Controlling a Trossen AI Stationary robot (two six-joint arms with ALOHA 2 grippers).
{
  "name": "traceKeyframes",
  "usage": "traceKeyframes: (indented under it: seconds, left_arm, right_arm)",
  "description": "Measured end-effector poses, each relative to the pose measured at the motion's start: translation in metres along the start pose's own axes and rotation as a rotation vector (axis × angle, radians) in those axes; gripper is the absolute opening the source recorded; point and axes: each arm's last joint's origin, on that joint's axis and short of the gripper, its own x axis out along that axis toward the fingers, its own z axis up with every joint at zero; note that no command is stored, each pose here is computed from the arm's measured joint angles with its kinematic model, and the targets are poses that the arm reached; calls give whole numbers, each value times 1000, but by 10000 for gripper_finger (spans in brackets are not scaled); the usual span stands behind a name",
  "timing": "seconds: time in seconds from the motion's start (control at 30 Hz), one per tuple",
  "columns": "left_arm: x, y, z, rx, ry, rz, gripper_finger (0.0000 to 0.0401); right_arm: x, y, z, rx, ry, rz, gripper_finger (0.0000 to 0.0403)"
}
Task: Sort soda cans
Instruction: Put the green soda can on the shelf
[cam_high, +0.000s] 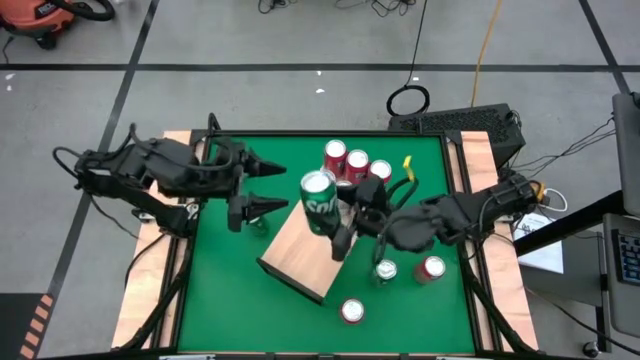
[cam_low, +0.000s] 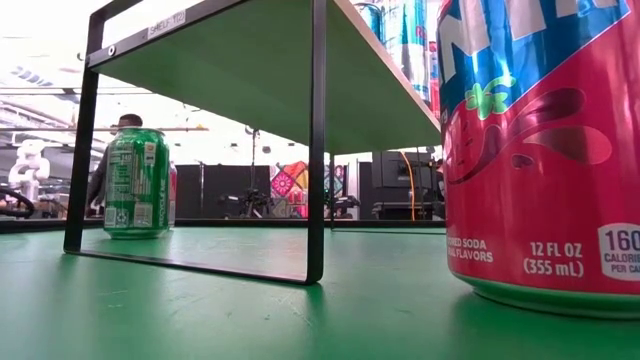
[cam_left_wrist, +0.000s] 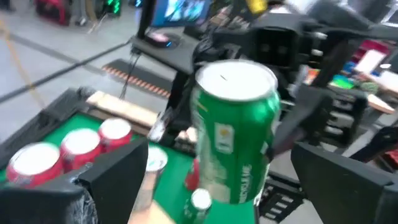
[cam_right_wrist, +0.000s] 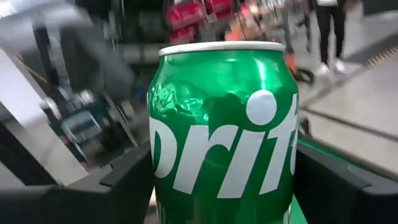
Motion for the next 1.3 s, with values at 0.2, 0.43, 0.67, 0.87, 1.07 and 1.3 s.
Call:
traceKeyframes:
  seconds: [0.2,0.43,0.67,0.87,1.07,1.3]
  left_arm:
    - [6,-14,2,44,-70,-63,395]
    - [19,-16,-7,80,-65,62,395]
    - [38,-17,-14,115,-70,117,396]
    - [54,-16,-18,114,-75,162,396]
    - [58,-19,-14,93,-144,179,386]
    - [58,-18,-14,92,-153,211,323]
  right_arm:
    - [8,0,19,40,-127,53,306]
    - [16,-5,29,80,-195,45,308]
    - [19,-9,34,98,-224,40,308]
    - [20,-10,36,96,-233,36,308]
    - [22,-13,37,96,-238,27,308]
    - [23,-14,37,93,-240,24,309]
